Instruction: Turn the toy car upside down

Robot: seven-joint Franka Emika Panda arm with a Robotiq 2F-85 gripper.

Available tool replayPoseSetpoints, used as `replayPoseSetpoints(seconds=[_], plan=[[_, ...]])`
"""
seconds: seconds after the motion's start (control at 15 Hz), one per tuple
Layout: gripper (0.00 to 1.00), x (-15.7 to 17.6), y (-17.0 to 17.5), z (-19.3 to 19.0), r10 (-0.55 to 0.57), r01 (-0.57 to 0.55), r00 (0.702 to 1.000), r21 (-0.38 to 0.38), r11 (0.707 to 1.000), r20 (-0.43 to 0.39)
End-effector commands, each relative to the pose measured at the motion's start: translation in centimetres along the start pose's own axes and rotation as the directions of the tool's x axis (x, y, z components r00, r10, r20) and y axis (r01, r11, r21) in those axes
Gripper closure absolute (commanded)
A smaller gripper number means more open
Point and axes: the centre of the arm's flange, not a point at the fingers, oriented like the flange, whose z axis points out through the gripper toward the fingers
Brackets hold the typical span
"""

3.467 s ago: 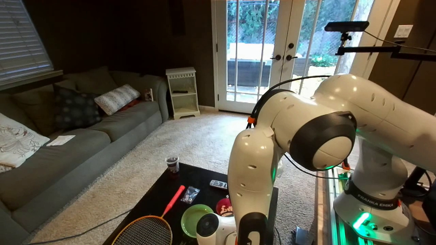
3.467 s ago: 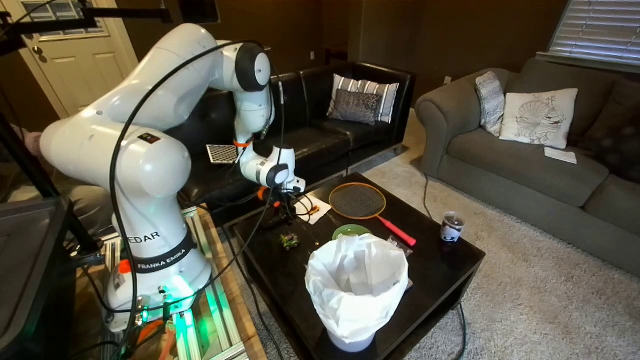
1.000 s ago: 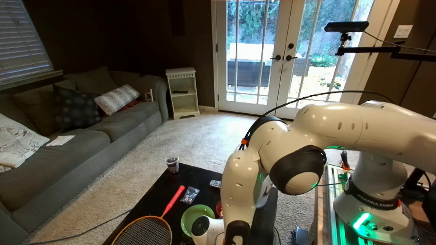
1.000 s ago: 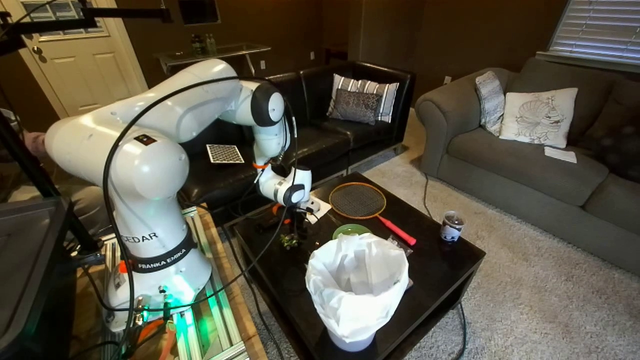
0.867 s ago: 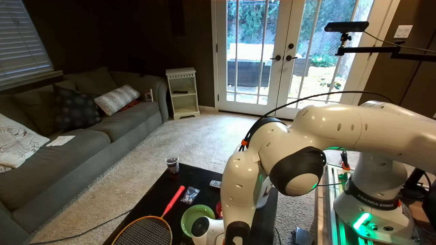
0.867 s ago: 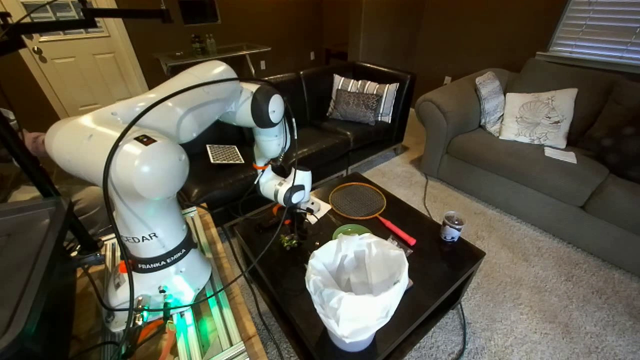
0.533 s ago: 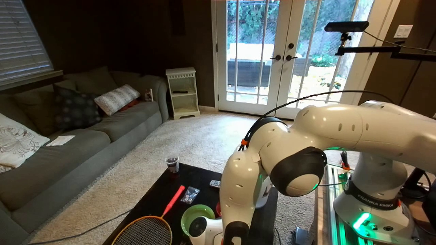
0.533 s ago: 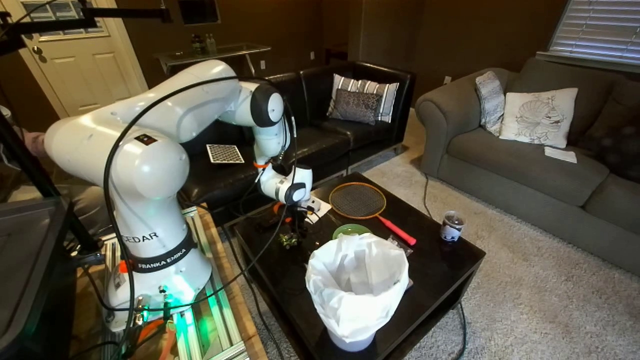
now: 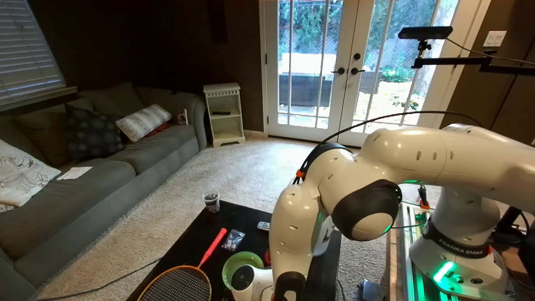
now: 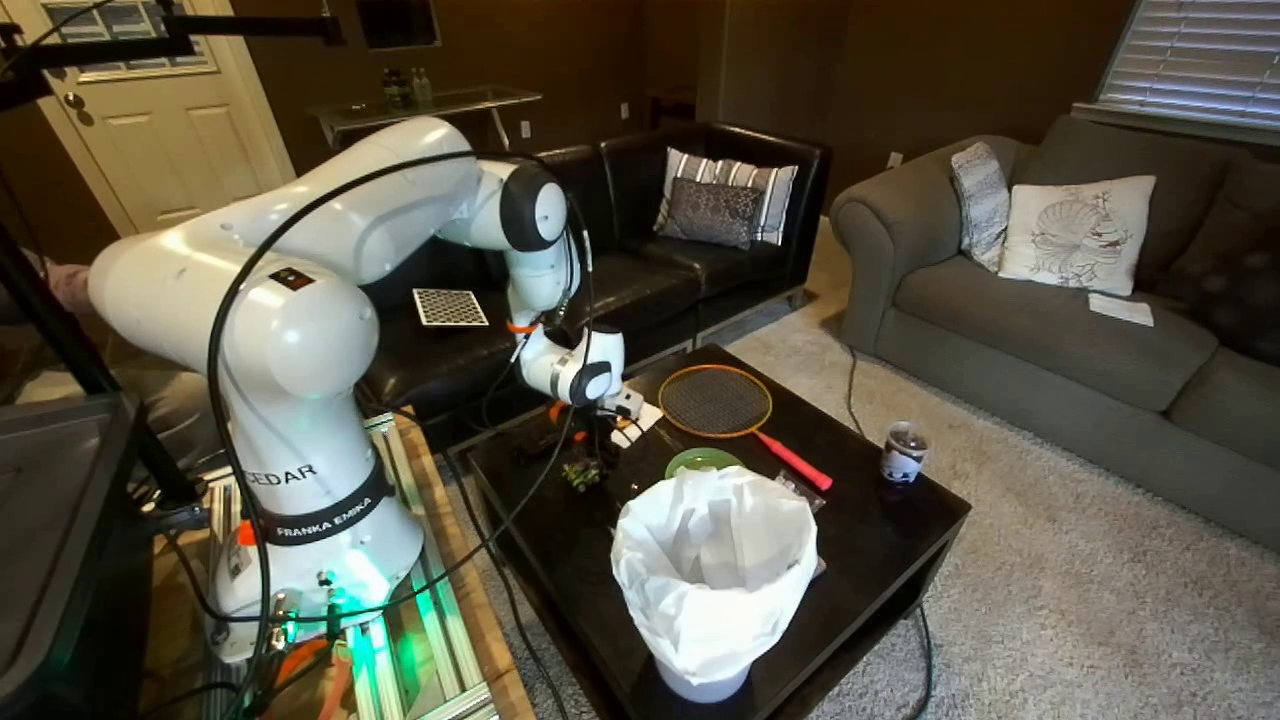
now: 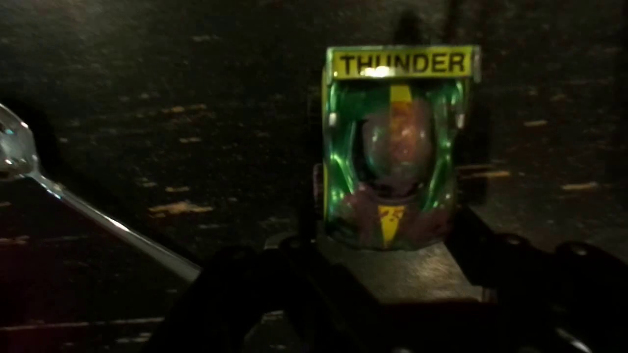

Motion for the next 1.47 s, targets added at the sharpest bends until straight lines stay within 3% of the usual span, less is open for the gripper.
replayPoseSetpoints(seconds=[0.0, 0.2, 0.47, 0.73, 0.87, 1.4], plan=[[0.59, -0.5, -0.7, -2.0, -0.012, 0.034, 0.989, 0.146, 0.989, -0.145], [0.59, -0.6, -1.0, -2.4, 0.065, 0.0, 0.959, 0.228, 0.974, -0.277], [0.59, -1.8, -0.2, -3.9, 0.085, 0.024, 0.91, 0.256, 0.966, -0.406], [0.59, -2.9, 0.4, -3.9, 0.168, -0.001, 0.81, 0.286, 0.958, -0.562], [0.59, -3.7, 0.7, -3.6, 0.179, -0.007, 0.783, 0.279, 0.96, -0.596], [0.59, -6.3, 0.5, -1.4, 0.137, 0.0, 0.762, 0.211, 0.977, -0.632]])
